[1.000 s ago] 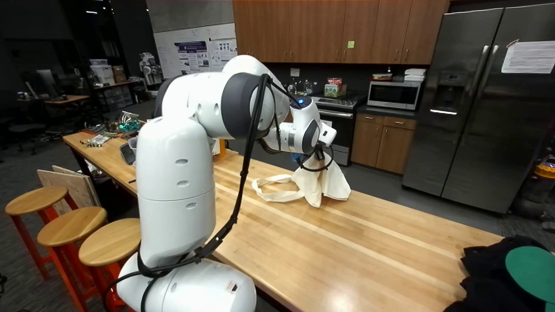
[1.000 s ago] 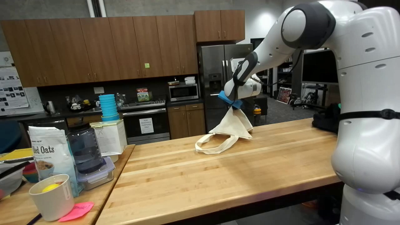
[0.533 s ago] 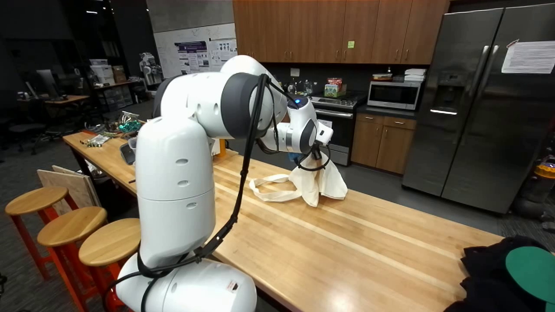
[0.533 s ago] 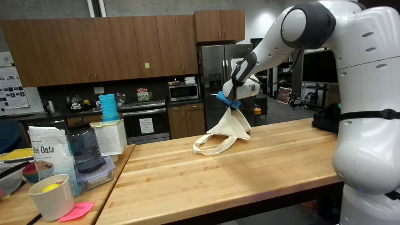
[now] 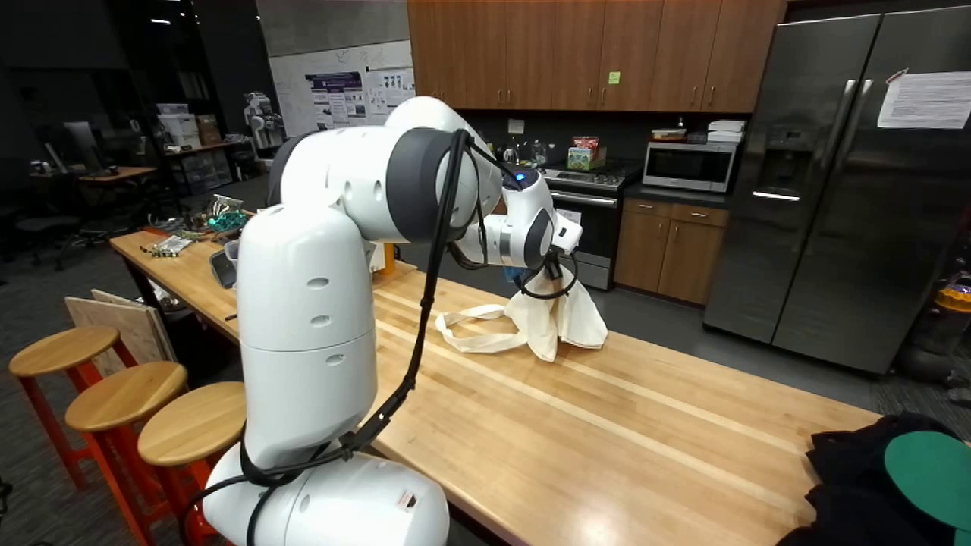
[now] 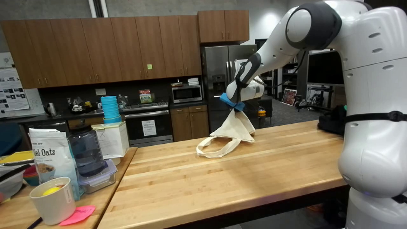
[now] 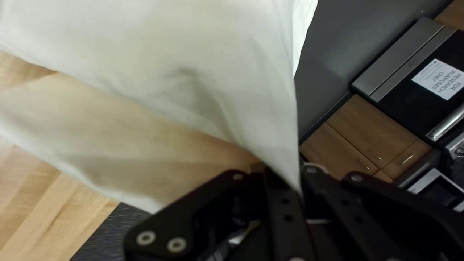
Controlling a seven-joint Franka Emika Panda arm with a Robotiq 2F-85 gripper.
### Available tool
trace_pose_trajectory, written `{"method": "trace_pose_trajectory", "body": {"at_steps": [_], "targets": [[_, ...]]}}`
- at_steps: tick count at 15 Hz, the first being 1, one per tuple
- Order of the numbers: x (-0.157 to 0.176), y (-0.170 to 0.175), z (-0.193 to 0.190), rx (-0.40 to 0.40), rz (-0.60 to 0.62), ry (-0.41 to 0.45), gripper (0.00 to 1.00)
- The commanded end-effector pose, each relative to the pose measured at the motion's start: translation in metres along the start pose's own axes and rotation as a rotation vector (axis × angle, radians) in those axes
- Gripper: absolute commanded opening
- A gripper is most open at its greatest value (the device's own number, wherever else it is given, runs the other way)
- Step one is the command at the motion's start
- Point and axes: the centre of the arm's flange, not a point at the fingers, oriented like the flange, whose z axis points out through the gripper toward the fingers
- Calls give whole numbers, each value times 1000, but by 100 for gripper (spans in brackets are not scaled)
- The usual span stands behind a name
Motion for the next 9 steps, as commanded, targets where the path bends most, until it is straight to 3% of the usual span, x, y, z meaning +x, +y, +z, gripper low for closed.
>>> {"method": "trace_pose_trajectory", "body": {"at_steps": [1, 9], "targets": [[7, 2, -8, -1, 3, 6, 1], [33, 18, -8, -7, 58, 19, 1]]}}
